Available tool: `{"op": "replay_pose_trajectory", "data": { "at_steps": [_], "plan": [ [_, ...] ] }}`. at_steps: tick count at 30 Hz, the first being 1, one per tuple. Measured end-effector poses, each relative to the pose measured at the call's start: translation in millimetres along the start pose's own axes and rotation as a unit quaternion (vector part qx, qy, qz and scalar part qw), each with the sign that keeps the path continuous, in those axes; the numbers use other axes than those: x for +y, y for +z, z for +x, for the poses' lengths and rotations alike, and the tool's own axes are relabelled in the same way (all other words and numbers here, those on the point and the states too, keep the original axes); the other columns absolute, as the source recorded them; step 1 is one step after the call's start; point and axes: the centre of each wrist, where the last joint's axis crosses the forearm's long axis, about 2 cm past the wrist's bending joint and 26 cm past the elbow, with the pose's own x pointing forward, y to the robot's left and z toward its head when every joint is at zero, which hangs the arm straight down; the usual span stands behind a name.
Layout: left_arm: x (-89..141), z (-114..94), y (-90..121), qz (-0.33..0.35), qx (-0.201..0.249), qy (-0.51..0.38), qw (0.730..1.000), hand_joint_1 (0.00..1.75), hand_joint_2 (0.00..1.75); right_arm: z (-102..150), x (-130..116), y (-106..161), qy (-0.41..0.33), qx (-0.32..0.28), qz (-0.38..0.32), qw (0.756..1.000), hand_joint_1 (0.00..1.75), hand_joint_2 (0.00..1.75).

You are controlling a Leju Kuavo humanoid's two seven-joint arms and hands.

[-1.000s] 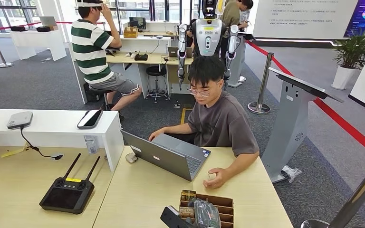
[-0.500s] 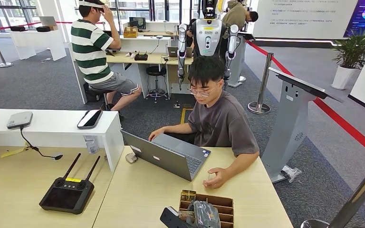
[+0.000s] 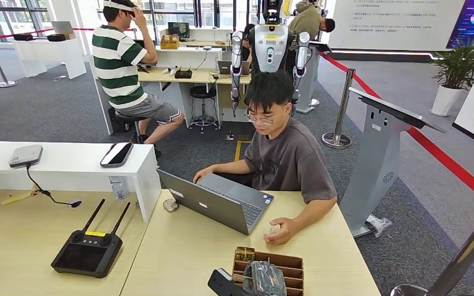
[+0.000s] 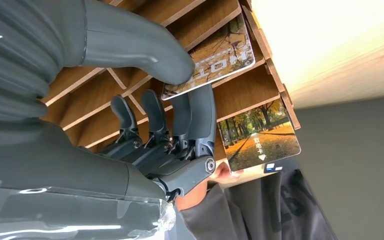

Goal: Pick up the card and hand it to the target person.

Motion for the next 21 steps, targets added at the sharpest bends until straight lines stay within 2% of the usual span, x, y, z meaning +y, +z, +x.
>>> {"op": "replay_pose_trajectory", "data": {
  "at_steps": [15,21],
  "plan": [
    [-0.2,0.1,0.1,0.000,0.000,0.001,1.000,0.00,0.00,-0.7,-0.5,0.0,0.000,-0.006,-0.007,1.000,1.43,1.75],
    [-0.5,-0.8,0.4,0.001,0.000,0.002,1.000,0.00,0.00,5.5,-11.3,-0.1,0.006,-0.012,-0.026,1.000,1.41,1.75]
  ]
}}
